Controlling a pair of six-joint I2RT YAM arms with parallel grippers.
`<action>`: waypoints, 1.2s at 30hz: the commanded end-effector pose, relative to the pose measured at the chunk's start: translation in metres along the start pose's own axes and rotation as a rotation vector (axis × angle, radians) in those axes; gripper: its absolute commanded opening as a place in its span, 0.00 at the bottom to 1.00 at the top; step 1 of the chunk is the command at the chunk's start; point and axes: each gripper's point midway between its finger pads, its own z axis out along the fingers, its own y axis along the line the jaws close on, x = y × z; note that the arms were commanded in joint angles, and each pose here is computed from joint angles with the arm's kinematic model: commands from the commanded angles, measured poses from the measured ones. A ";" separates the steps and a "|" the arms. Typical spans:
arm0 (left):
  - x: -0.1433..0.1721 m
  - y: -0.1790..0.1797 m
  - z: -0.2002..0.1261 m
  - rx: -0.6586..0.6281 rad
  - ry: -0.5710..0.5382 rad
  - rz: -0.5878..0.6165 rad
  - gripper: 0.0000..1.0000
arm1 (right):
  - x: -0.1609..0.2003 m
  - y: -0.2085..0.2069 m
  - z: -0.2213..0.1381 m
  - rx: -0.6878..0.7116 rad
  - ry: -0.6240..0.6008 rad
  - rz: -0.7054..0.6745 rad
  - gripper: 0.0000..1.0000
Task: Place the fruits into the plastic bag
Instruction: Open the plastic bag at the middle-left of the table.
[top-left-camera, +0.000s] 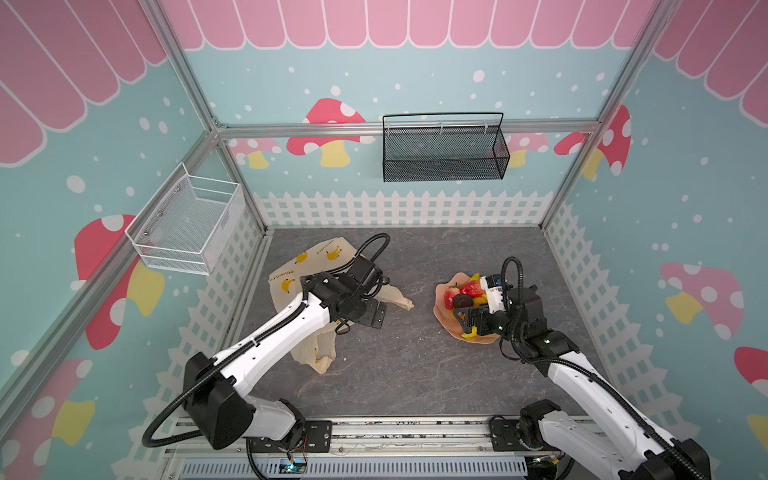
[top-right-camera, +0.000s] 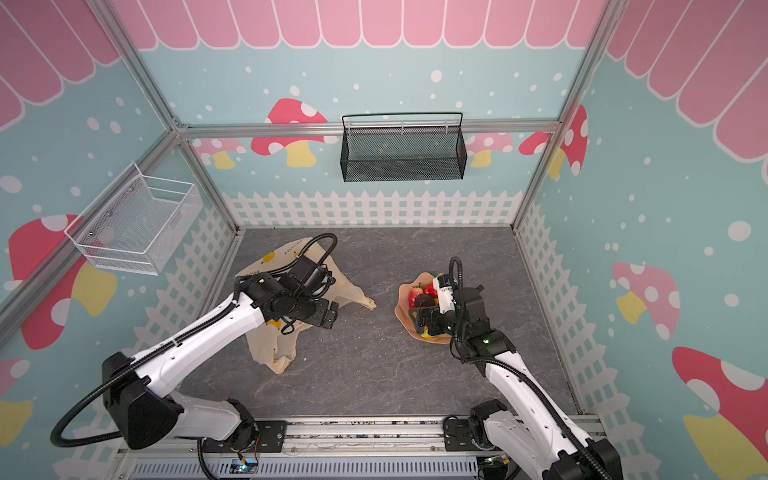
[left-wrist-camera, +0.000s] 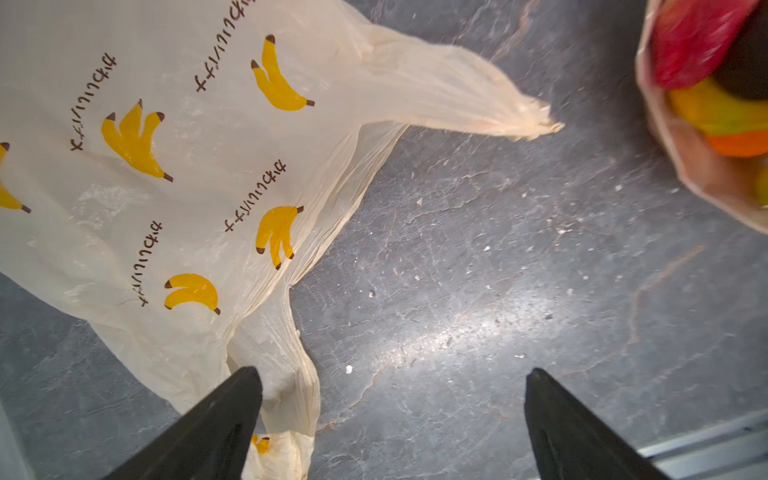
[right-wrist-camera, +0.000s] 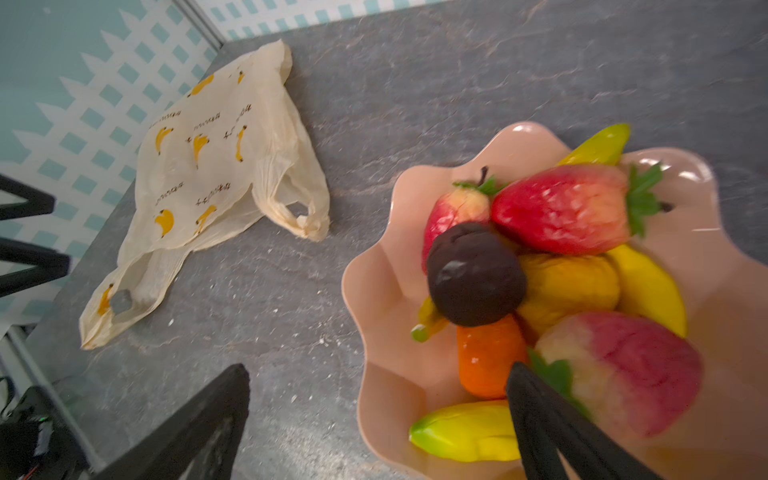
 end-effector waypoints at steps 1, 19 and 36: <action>-0.005 0.016 0.007 -0.126 0.033 0.054 0.99 | 0.020 0.012 0.006 -0.035 0.077 0.054 0.98; -0.057 0.058 0.112 -0.233 0.071 0.092 0.92 | 0.016 0.044 0.010 -0.095 0.079 0.064 0.98; -0.032 0.072 0.145 -0.193 0.132 0.055 0.84 | 0.012 0.067 0.026 -0.115 0.095 0.050 0.99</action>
